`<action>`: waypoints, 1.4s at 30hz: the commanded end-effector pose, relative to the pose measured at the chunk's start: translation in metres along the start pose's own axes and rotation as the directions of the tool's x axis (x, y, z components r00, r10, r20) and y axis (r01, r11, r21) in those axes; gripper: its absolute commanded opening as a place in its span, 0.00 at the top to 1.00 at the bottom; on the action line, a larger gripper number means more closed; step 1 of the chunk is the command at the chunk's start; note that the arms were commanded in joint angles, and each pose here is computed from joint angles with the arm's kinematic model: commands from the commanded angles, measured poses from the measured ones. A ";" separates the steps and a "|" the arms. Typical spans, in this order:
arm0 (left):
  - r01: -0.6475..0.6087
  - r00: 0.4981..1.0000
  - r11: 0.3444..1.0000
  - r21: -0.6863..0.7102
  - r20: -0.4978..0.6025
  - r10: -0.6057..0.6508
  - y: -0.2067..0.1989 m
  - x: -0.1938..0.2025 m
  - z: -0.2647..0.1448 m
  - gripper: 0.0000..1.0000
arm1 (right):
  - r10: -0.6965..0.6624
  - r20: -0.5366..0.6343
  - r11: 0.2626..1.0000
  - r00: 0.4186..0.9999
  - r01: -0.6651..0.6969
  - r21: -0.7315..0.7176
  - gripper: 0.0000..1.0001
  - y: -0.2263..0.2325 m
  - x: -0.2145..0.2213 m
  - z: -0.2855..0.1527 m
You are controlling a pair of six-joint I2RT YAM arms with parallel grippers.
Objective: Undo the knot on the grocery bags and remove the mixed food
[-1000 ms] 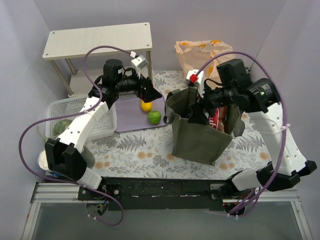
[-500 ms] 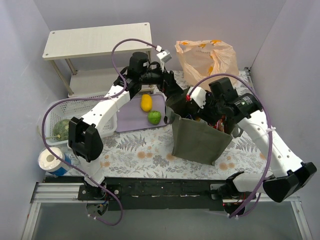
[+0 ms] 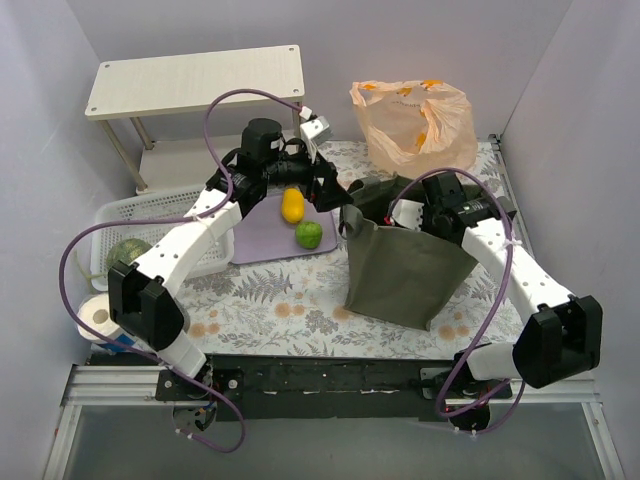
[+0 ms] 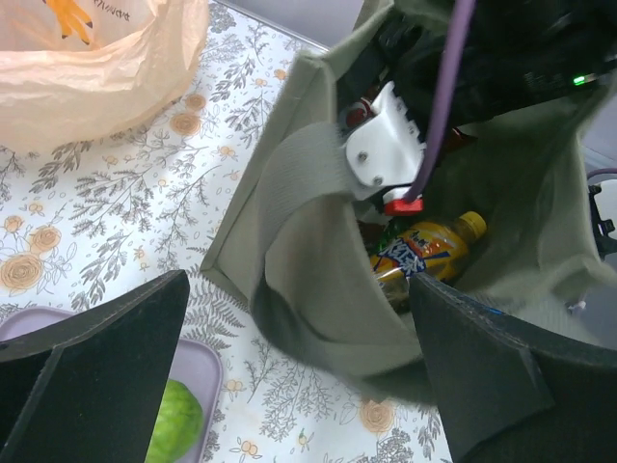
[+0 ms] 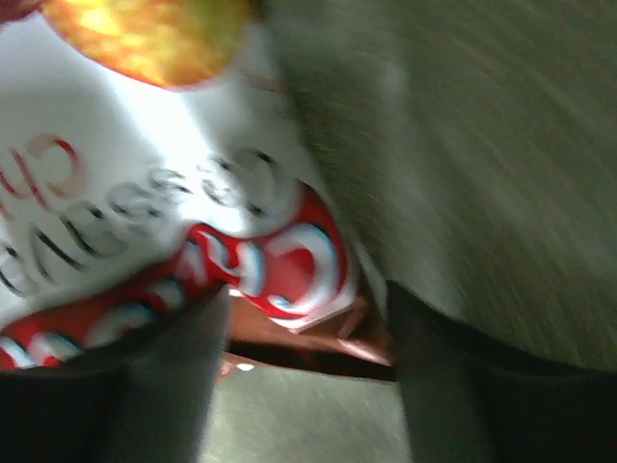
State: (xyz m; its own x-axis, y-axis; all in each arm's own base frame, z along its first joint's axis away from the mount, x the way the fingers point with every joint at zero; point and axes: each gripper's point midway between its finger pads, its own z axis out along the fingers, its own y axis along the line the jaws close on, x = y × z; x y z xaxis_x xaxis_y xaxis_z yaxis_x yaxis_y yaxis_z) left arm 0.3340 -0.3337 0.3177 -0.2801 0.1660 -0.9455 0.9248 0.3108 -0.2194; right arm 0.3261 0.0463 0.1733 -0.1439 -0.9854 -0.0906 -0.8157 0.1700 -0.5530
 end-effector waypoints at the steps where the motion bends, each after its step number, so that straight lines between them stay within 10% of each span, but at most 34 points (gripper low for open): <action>1: -0.075 0.997 0.997 -0.015 -0.008 0.075 -0.014 -0.001 -0.014 0.02 | -0.123 0.019 0.985 0.992 0.124 -0.117 0.59 0.026 0.004 0.025; 4: -0.076 0.997 0.997 -0.013 -0.016 0.076 -0.017 0.003 -0.015 0.02 | -0.063 0.047 0.985 0.997 0.070 -0.158 0.98 0.029 -0.002 0.015; 21: -0.057 0.998 0.998 0.031 0.020 0.056 -0.016 -0.011 -0.002 0.02 | -0.168 0.515 0.937 0.841 -0.027 0.349 0.99 -0.061 -0.052 -0.219; 42: -0.191 0.964 0.971 0.147 0.215 0.157 -0.047 -0.108 0.005 0.02 | -0.578 0.498 0.606 0.647 -0.069 0.792 0.99 -0.153 -0.107 -0.328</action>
State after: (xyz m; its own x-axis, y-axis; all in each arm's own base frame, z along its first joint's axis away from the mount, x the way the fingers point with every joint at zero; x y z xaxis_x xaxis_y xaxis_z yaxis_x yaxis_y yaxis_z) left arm 0.3215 -0.3586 0.4404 -0.0408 -0.0071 -0.9991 0.9876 0.1513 -0.0414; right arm 0.2815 0.1174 0.4811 0.5543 -0.7779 -0.2959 -0.2731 0.1659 -0.9476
